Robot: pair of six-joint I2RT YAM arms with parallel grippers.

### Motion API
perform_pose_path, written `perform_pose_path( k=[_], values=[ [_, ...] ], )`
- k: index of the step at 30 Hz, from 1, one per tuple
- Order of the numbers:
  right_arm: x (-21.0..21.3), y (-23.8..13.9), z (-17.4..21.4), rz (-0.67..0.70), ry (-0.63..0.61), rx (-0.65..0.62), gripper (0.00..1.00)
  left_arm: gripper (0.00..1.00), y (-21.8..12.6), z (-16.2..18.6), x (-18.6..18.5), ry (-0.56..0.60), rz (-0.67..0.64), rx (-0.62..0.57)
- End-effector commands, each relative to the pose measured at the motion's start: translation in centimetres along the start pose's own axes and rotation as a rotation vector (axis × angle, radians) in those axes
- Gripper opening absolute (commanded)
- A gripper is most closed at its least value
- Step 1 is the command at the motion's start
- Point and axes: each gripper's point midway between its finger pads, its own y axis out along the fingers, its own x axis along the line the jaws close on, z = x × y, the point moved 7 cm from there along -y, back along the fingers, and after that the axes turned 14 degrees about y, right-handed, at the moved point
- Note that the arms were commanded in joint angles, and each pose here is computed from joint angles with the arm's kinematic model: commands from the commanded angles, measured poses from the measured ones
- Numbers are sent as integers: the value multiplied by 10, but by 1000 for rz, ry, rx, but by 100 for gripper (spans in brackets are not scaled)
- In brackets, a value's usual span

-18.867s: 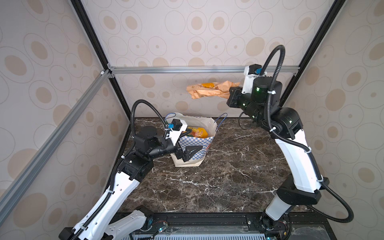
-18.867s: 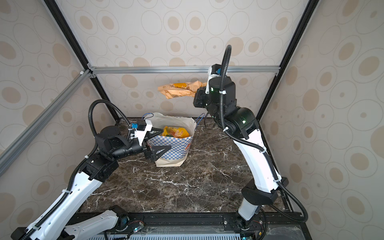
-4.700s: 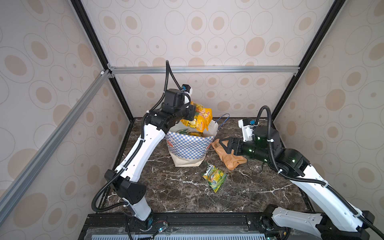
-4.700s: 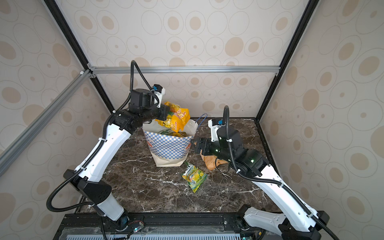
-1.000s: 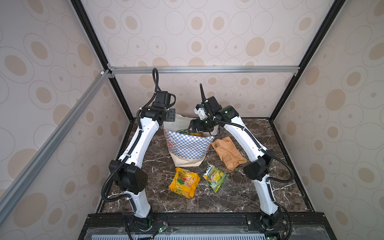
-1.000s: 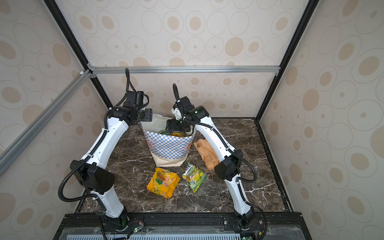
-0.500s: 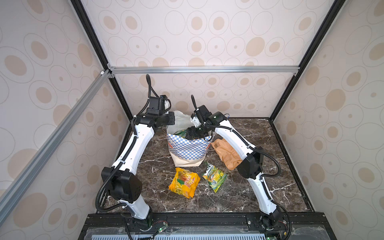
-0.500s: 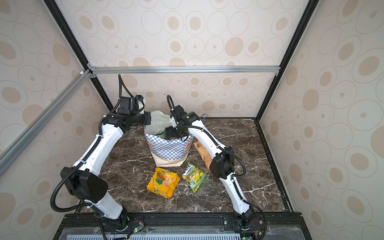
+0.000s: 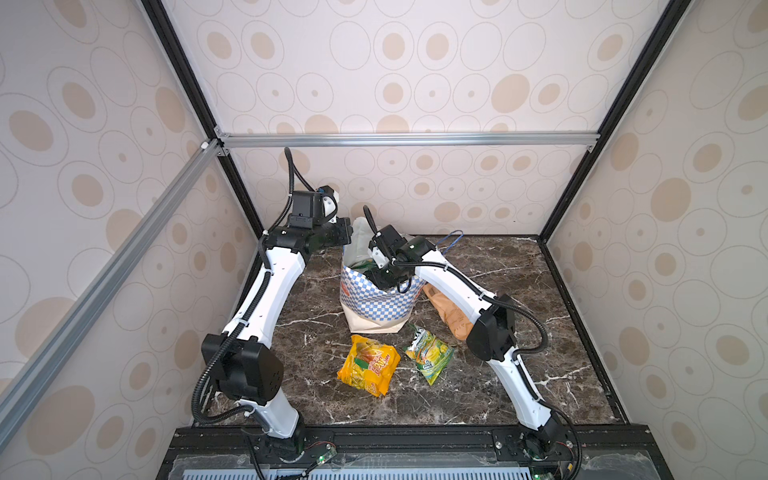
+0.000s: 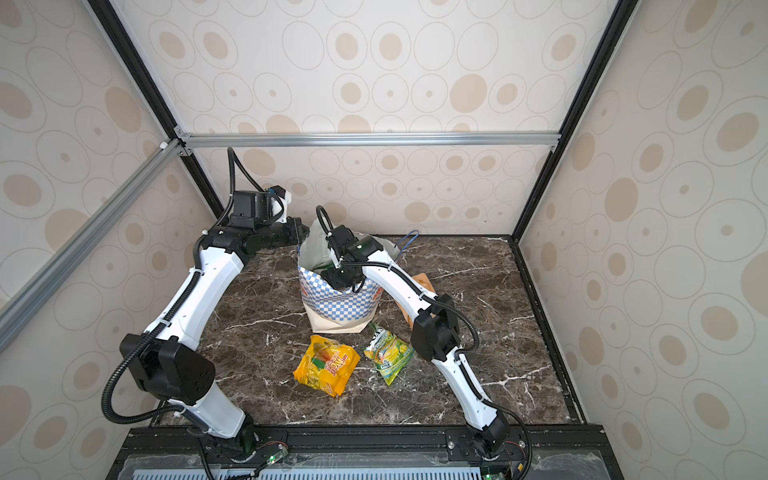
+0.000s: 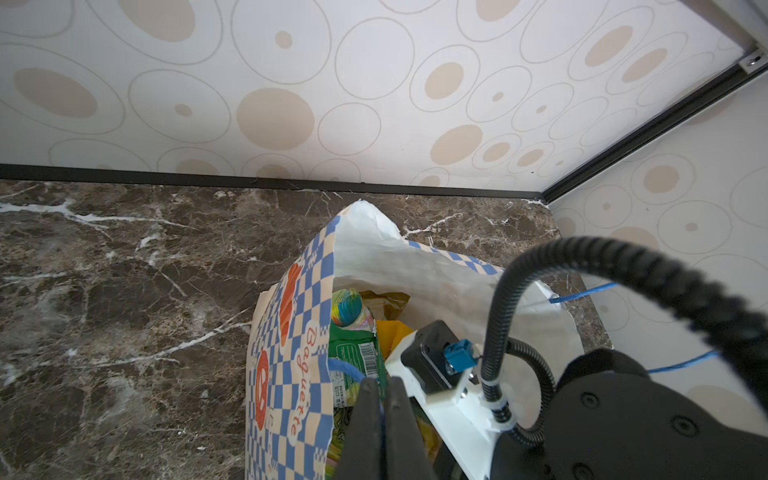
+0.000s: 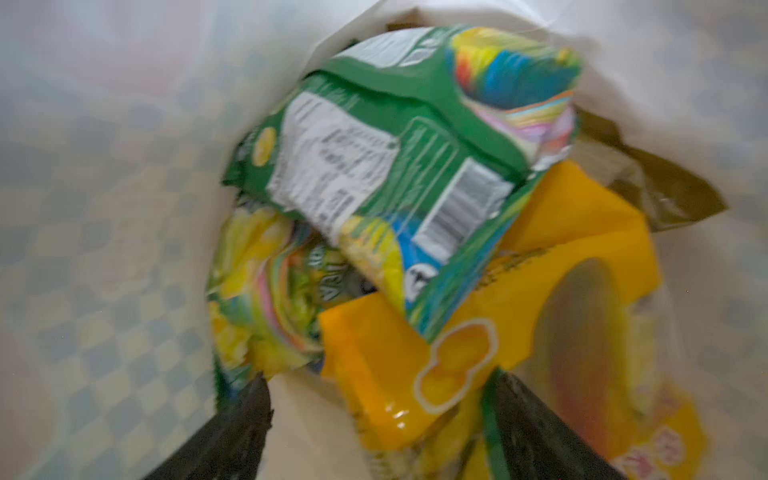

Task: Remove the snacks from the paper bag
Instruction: 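Reach into the bag with the right gripper and grasp the second yellow bag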

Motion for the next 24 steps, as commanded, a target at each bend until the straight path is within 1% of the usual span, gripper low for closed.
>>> perform_pose_path(
  k=[1,3,6,11,14,17,22,24],
  values=[
    [-15,9,-14,139,-51,-95,90,0,-10,-17,-8,21,53,-79],
    [-6,19,-9,57,-49,-47,89,0,-12,-17,-8,27,50,-80],
    [4,38,6,-45,-5,58,88,0,-14,-19,-8,34,43,-84],
    [15,69,34,-83,29,180,86,0,-12,-21,-10,27,60,-96],
    [16,74,40,-82,43,207,79,0,-11,-21,-10,26,63,-97],
    [19,65,35,-87,35,185,62,0,-12,-20,-9,32,52,-94],
    [24,33,16,-83,11,74,24,0,-14,-18,-6,44,16,-94],
    [26,17,8,-82,10,25,12,0,-17,-18,-6,47,7,-100]
  ],
)
